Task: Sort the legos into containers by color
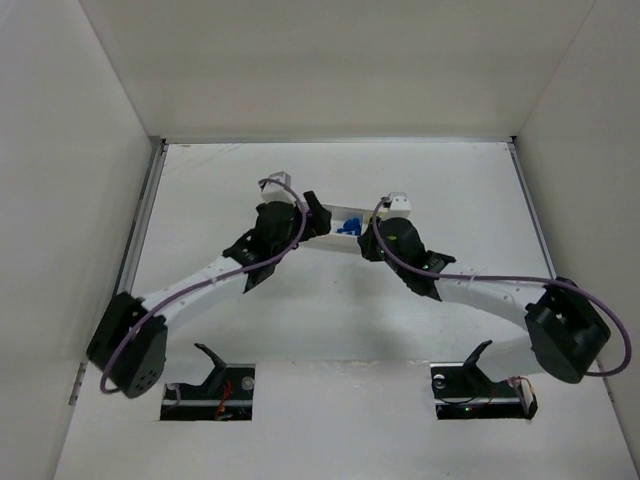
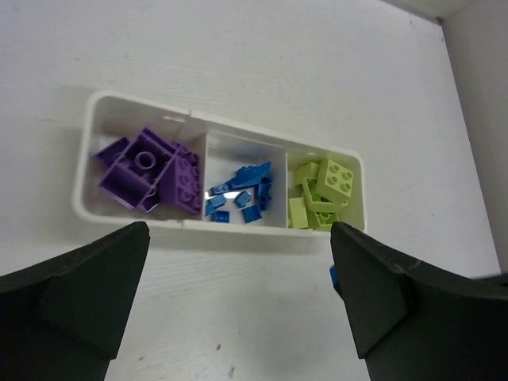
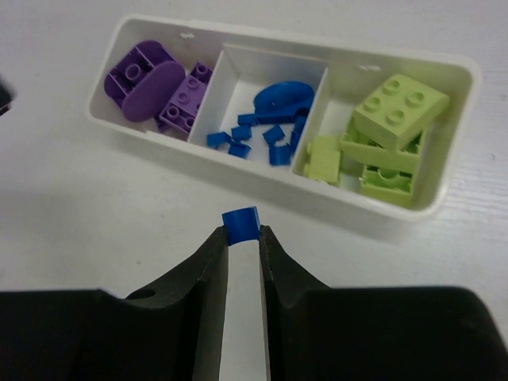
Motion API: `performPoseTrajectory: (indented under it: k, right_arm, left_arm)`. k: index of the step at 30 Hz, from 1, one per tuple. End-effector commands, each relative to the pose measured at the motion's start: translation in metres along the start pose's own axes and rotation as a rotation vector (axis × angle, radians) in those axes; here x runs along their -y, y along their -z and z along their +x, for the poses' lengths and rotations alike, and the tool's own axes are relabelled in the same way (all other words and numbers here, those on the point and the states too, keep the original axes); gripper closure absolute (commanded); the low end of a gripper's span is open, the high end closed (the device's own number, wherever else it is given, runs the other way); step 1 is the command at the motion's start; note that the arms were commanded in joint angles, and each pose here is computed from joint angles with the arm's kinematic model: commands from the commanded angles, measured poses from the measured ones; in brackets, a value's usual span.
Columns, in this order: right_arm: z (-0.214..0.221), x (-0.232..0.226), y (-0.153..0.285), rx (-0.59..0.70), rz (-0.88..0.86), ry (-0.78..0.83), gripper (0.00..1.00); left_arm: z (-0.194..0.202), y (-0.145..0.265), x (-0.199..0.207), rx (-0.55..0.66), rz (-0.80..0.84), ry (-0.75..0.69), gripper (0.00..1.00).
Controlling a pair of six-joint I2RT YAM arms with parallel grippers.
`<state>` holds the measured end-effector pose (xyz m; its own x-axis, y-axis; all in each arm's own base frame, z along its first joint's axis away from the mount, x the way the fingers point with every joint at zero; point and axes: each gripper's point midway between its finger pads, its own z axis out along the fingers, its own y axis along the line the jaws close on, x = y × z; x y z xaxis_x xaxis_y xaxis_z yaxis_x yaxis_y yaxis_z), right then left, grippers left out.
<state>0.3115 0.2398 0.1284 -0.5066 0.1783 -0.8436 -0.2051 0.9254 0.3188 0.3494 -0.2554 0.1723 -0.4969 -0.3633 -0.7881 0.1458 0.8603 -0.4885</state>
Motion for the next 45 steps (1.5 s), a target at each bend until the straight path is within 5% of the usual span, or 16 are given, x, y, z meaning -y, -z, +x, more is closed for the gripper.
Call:
performPoseTrajectory:
  k: [1,7,11,14,24,27,28,29,45]
  right_arm:
    - [-0.038,-0.028,-0.019,0.082,-0.038,-0.048,0.83]
    - [-0.044,-0.036,-0.050,0.075,-0.003,-0.018,0.79]
    - [-0.058,-0.039,-0.055,0.107,0.017,-0.007,0.56]
    - [-0.079,-0.038,-0.044,0.168,0.029,-0.008,0.44]
    - [-0.072,0.014,0.025,0.278,0.138,-0.049,0.35]
    - [-0.068,0.041,0.054,0.324,0.189,-0.095,0.24]
    - [-0.066,0.051,0.063,0.342,0.209,-0.117,0.06]
    - [-0.065,0.060,0.071,0.360,0.228,-0.138,0.00]
    - [-0.027,0.113,0.113,0.263,0.368,-0.230,0.00]
  left_arm:
    - [-0.018,0.031,-0.032,0.105,-0.060,0.004,0.00]
    - [0.005,0.076,-0.101,0.121,-0.166,0.082,0.00]
    - [0.023,0.094,-0.136,0.114,-0.231,0.121,0.00]
    - [0.035,0.101,-0.152,0.088,-0.263,0.137,0.00]
    - [0.050,0.105,-0.164,0.044,-0.300,0.141,0.00]
    - [0.055,0.106,-0.167,0.018,-0.318,0.142,0.00]
    - [0.057,0.106,-0.168,0.009,-0.325,0.137,0.00]
    - [0.058,0.107,-0.168,0.002,-0.330,0.137,0.00]
    - [0.056,0.113,-0.143,-0.026,-0.260,0.134,0.00]
